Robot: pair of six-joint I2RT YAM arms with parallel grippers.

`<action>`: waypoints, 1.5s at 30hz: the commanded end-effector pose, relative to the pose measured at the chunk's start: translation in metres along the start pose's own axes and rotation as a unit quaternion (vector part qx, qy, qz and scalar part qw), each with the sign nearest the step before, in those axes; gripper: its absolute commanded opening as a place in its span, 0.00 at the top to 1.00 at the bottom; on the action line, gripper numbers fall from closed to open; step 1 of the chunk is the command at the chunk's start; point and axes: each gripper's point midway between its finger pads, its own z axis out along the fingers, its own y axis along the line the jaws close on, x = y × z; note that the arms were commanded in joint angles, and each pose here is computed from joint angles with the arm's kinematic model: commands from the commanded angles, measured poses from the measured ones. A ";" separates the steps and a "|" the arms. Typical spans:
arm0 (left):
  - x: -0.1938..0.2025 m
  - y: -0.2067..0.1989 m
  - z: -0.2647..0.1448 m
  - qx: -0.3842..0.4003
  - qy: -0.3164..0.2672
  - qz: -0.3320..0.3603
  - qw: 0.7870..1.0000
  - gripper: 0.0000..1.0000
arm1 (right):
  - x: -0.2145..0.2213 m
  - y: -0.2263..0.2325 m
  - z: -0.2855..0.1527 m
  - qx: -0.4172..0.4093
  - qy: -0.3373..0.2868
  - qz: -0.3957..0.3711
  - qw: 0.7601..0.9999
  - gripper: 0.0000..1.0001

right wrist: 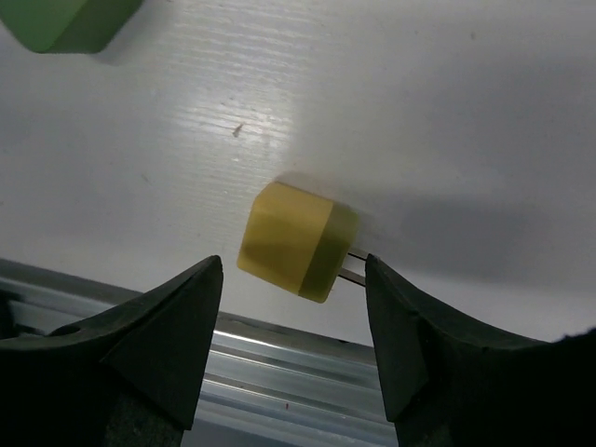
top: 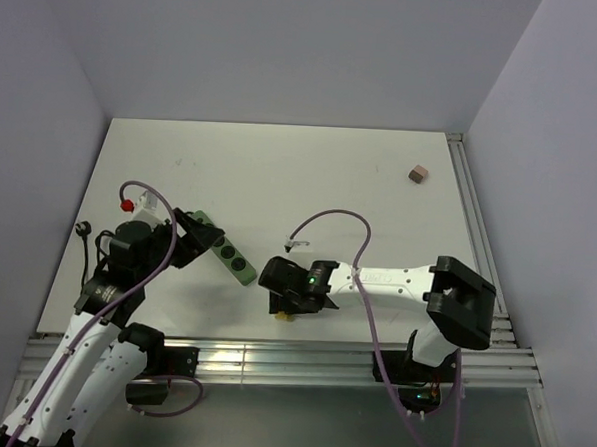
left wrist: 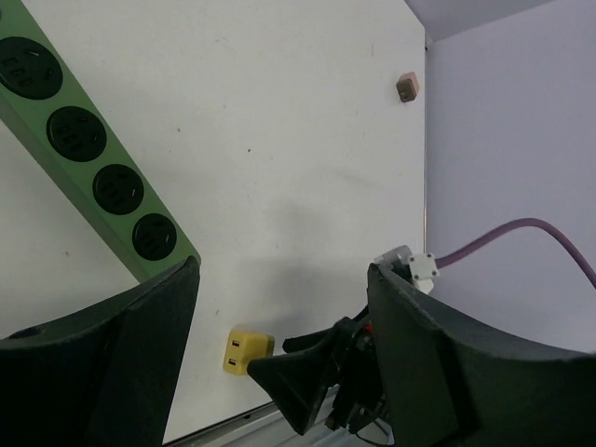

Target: Insert the plug

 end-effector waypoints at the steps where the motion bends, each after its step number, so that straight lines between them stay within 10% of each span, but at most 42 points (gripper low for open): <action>1: 0.005 -0.003 -0.006 0.015 0.010 0.021 1.000 0.22 | -0.002 0.002 -0.001 0.024 0.006 0.062 0.998 0.32; 21: 0.029 -0.012 -0.008 0.048 0.085 0.049 0.994 0.20 | -0.003 0.014 0.018 0.073 0.000 0.087 0.994 0.43; 29: 0.053 -0.009 -0.001 0.048 0.170 0.075 0.981 0.12 | -0.017 0.002 -0.010 0.014 -0.042 0.029 0.999 0.07; 45: 0.162 -0.051 -0.002 0.110 0.258 0.162 0.946 0.17 | -0.034 -0.065 -0.102 -0.107 -0.148 0.024 0.983 0.06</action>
